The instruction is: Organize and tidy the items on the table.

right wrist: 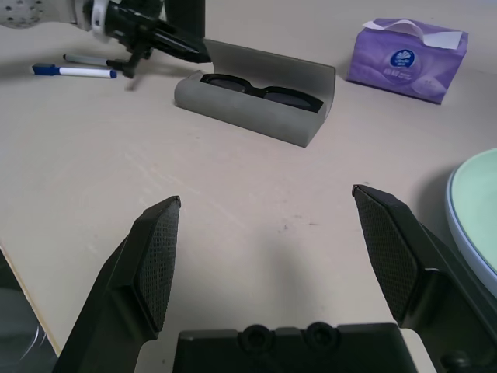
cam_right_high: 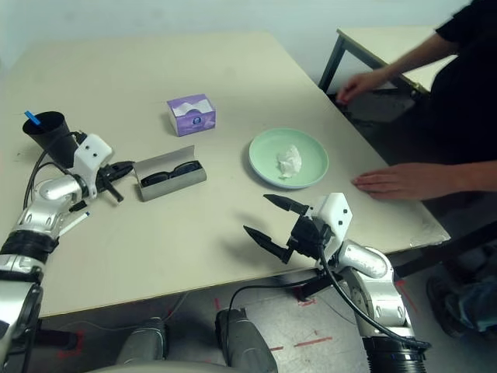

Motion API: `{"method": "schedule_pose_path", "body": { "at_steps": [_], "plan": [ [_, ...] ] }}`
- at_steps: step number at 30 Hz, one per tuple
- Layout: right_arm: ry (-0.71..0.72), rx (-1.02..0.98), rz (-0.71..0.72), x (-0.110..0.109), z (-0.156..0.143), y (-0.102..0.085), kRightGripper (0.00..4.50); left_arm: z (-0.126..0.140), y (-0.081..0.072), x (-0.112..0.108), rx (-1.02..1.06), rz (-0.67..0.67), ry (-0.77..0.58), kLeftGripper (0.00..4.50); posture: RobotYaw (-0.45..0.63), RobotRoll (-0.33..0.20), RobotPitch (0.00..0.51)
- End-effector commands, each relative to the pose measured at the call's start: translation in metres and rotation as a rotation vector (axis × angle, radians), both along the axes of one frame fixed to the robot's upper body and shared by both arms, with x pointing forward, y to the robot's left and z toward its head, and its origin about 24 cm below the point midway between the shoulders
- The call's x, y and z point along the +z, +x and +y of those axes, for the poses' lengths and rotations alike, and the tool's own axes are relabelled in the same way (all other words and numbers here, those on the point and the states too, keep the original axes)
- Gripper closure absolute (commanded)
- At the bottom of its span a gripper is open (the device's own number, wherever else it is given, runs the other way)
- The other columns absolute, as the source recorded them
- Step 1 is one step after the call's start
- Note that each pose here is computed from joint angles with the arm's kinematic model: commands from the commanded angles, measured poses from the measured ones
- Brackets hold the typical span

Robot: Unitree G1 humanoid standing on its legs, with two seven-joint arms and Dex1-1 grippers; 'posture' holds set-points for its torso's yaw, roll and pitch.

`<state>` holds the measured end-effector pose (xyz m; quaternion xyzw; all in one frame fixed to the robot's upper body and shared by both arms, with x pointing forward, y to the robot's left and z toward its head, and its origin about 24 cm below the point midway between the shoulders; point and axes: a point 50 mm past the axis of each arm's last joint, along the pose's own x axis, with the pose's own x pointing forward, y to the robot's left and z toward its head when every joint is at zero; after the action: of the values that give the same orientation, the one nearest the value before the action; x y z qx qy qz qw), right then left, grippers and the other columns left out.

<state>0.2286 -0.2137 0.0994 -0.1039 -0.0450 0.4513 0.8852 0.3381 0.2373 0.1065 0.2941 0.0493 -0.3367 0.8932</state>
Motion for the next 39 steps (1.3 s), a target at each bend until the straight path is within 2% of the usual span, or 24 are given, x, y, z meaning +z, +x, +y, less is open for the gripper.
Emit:
{"method": "schedule_pose_path", "body": {
  "at_steps": [1,4,8,16,20,29,39],
  "plan": [
    [0.003,0.013,0.013,0.000,0.001,-0.001,0.00,-0.002,-0.003,0.000,-0.009,0.020,-0.061,4.47,-0.10,0.000,0.115],
    [0.008,0.023,0.017,0.000,0.003,-0.002,0.00,0.007,-0.001,-0.002,0.067,0.028,-0.085,4.47,-0.11,0.000,0.113],
    [0.013,0.026,0.018,0.000,0.004,-0.004,0.00,0.007,-0.002,-0.006,0.068,0.039,-0.094,4.47,-0.11,0.000,0.111],
    [0.017,0.030,0.023,0.001,0.006,-0.008,0.00,0.018,0.006,-0.009,0.242,0.056,-0.204,4.47,-0.12,0.000,0.113],
    [0.016,0.029,0.027,0.001,0.006,-0.009,0.00,0.010,0.013,-0.014,0.289,0.058,-0.217,4.47,-0.12,0.000,0.113],
    [0.008,0.023,0.020,0.004,0.006,-0.009,0.00,-0.024,0.024,-0.023,0.214,0.101,-0.246,4.47,-0.13,0.000,0.112],
    [0.019,0.010,0.018,0.007,0.008,-0.010,0.00,-0.024,0.007,-0.024,-0.002,0.097,-0.066,4.47,-0.13,0.000,0.112]
  ]
}}
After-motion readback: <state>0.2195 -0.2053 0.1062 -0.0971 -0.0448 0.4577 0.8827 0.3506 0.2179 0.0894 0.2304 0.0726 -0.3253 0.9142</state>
